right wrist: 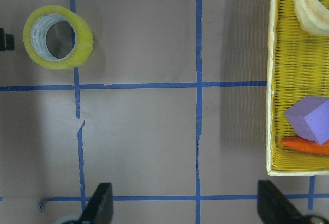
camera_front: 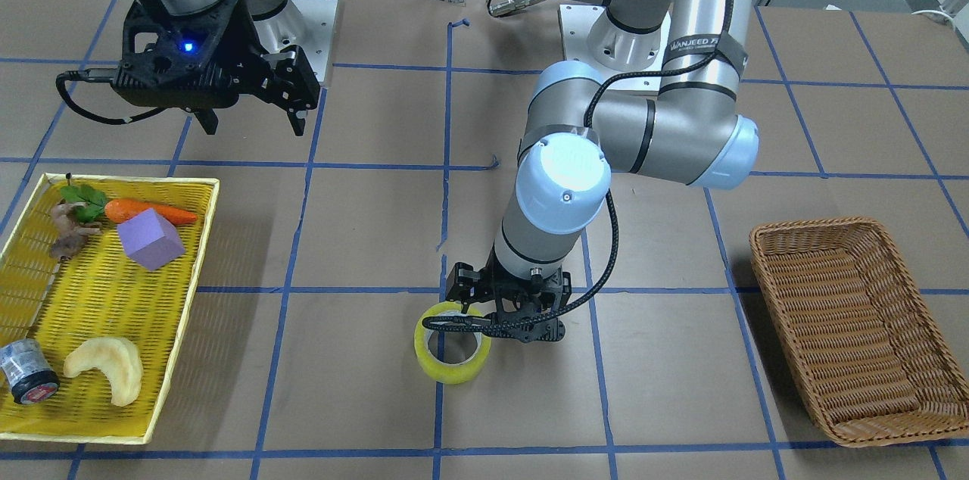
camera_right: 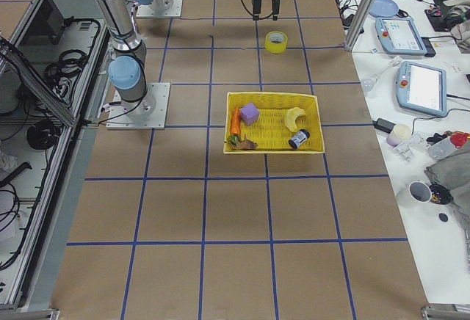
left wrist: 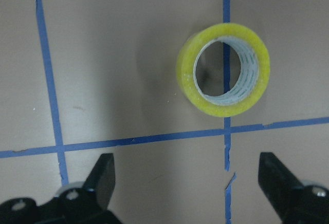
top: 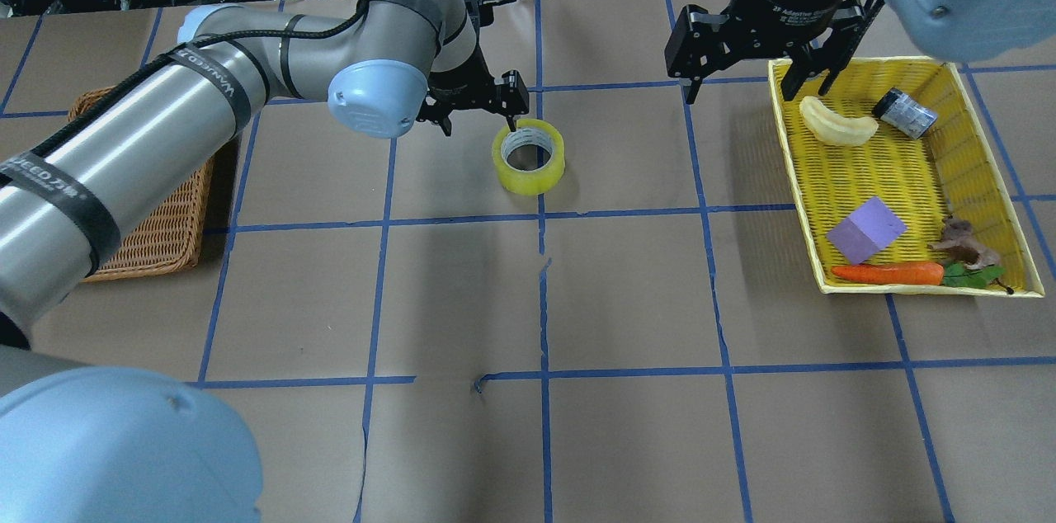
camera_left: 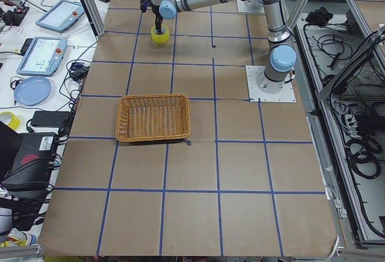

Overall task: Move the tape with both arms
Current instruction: 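Reach the left gripper over the tape roll on the table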

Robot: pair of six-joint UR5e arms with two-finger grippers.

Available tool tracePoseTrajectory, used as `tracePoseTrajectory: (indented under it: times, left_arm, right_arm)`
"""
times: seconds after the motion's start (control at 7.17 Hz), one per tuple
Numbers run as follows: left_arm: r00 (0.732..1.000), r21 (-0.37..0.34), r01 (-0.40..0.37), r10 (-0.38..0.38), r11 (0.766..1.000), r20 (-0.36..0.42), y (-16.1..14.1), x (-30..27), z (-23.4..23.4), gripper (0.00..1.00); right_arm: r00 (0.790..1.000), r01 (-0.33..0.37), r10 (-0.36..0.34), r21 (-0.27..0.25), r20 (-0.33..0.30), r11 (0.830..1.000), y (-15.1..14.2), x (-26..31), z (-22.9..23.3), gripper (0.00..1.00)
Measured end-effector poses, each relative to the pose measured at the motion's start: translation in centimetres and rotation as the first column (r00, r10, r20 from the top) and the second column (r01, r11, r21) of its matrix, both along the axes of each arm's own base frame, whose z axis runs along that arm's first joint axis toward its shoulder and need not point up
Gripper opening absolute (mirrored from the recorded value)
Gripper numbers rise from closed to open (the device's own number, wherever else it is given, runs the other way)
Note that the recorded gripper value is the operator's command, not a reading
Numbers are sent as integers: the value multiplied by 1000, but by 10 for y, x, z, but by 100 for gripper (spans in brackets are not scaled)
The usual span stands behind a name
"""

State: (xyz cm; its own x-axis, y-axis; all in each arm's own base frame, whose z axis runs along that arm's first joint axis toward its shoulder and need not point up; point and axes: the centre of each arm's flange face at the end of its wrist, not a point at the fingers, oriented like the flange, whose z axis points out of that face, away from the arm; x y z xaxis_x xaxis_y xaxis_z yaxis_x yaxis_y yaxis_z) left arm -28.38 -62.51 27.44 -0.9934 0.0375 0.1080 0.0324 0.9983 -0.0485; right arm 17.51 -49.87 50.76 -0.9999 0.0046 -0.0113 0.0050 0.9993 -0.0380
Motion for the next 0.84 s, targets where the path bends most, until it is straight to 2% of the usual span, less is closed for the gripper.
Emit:
tracePoseTrajectory:
  times: [0.42, 0.7, 0.84]
  left_arm:
    - [1000, 12, -2, 2, 1000, 3, -17, -4, -59, 100]
    - [1000, -1, 15, -15, 1000, 1, -24, -6, -77, 0]
    - [999, -4, 40, -40, 999, 2, -26, -6, -81, 0]
  right_arm:
    - [1000, 0, 0, -1, 0, 1000, 0, 0, 0, 100]
    - [1000, -2, 2, -2, 4, 1000, 0, 1, 1, 100]
    - [1000, -2, 2, -3, 4, 1000, 0, 1, 1, 100]
